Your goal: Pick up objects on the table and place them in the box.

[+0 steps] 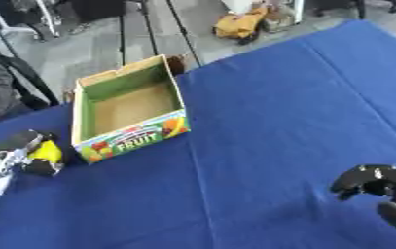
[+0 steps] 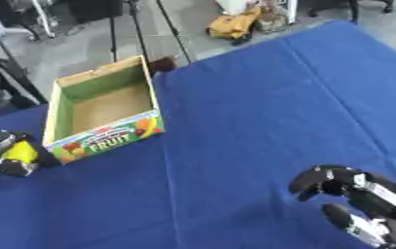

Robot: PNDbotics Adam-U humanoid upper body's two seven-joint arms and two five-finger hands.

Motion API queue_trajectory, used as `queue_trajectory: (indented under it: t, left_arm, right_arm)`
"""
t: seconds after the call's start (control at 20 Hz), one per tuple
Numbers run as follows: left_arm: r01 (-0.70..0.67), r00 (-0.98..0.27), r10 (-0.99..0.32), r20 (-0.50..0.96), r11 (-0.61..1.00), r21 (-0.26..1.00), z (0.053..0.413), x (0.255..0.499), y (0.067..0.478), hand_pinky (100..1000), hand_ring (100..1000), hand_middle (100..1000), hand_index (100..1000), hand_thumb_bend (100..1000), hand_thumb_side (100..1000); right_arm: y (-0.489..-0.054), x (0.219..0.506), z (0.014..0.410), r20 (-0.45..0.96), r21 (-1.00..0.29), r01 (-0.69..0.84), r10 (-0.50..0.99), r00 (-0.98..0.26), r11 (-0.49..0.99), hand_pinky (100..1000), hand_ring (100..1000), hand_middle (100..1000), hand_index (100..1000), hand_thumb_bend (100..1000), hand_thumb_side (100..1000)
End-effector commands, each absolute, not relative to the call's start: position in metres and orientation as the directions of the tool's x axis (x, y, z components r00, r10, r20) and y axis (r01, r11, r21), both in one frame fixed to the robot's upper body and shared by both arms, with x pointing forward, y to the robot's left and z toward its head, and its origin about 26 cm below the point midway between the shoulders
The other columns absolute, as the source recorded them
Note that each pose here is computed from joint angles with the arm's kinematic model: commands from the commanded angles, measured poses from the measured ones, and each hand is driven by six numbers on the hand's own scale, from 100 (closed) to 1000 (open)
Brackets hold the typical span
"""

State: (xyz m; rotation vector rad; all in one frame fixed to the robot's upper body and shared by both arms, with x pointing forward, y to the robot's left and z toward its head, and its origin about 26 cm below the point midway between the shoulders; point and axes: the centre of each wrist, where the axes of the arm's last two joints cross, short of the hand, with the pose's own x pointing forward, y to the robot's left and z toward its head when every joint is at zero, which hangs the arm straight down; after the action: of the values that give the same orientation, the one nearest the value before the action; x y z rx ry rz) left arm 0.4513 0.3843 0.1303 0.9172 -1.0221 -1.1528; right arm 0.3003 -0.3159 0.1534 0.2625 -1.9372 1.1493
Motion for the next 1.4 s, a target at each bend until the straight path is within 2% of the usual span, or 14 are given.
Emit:
queue_trajectory:
  t: [0.05, 0.15, 0.35, 0.45, 0.55, 0.85, 1.2, 1.4]
  left_arm:
    - [0.282, 0.128, -0.983, 0.128, 0.16, 0.946, 0.151, 0.448, 0.405, 806, 708, 672, 871, 425, 270]
    - [0.304, 0.13, -0.983, 0.13, 0.164, 0.939, 0.154, 0.447, 0.406, 810, 715, 680, 874, 418, 266]
    - [0.316, 0.132, -0.98, 0.148, 0.183, 0.931, 0.159, 0.447, 0.408, 813, 724, 695, 878, 483, 332]
    - [0.325, 0.126, -0.979, 0.163, 0.196, 0.925, 0.161, 0.446, 0.409, 823, 739, 712, 880, 596, 412]
    - [0.338, 0.122, -0.978, 0.17, 0.202, 0.919, 0.163, 0.446, 0.41, 824, 740, 714, 881, 617, 421]
    - [0.378, 0.136, -0.978, 0.158, 0.199, 0.904, 0.167, 0.443, 0.417, 827, 742, 713, 881, 525, 331]
    - [0.448, 0.16, -0.978, 0.13, 0.19, 0.874, 0.169, 0.44, 0.424, 832, 744, 710, 875, 358, 228]
    - [0.459, 0.165, -0.978, 0.129, 0.192, 0.867, 0.166, 0.44, 0.423, 821, 725, 689, 857, 310, 197]
  right_arm:
    - [-0.316, 0.299, 0.162, 0.734, -0.641, -0.54, 0.228, -0.64, 0.546, 724, 793, 737, 799, 247, 660]
    - [-0.317, 0.299, 0.161, 0.735, -0.639, -0.541, 0.229, -0.638, 0.547, 724, 793, 737, 799, 247, 661]
    - [-0.317, 0.298, 0.161, 0.736, -0.638, -0.541, 0.227, -0.638, 0.548, 724, 793, 737, 799, 256, 657]
    - [-0.317, 0.298, 0.161, 0.737, -0.637, -0.542, 0.226, -0.638, 0.548, 724, 793, 737, 799, 260, 655]
    - [-0.317, 0.298, 0.161, 0.738, -0.636, -0.542, 0.225, -0.637, 0.549, 724, 793, 737, 798, 261, 653]
    - [-0.318, 0.298, 0.16, 0.741, -0.632, -0.544, 0.223, -0.634, 0.552, 724, 793, 737, 798, 262, 653]
    - [-0.319, 0.298, 0.159, 0.744, -0.628, -0.547, 0.224, -0.629, 0.553, 724, 794, 737, 798, 264, 651]
    - [-0.319, 0.298, 0.159, 0.744, -0.628, -0.546, 0.224, -0.629, 0.554, 724, 793, 736, 798, 264, 652]
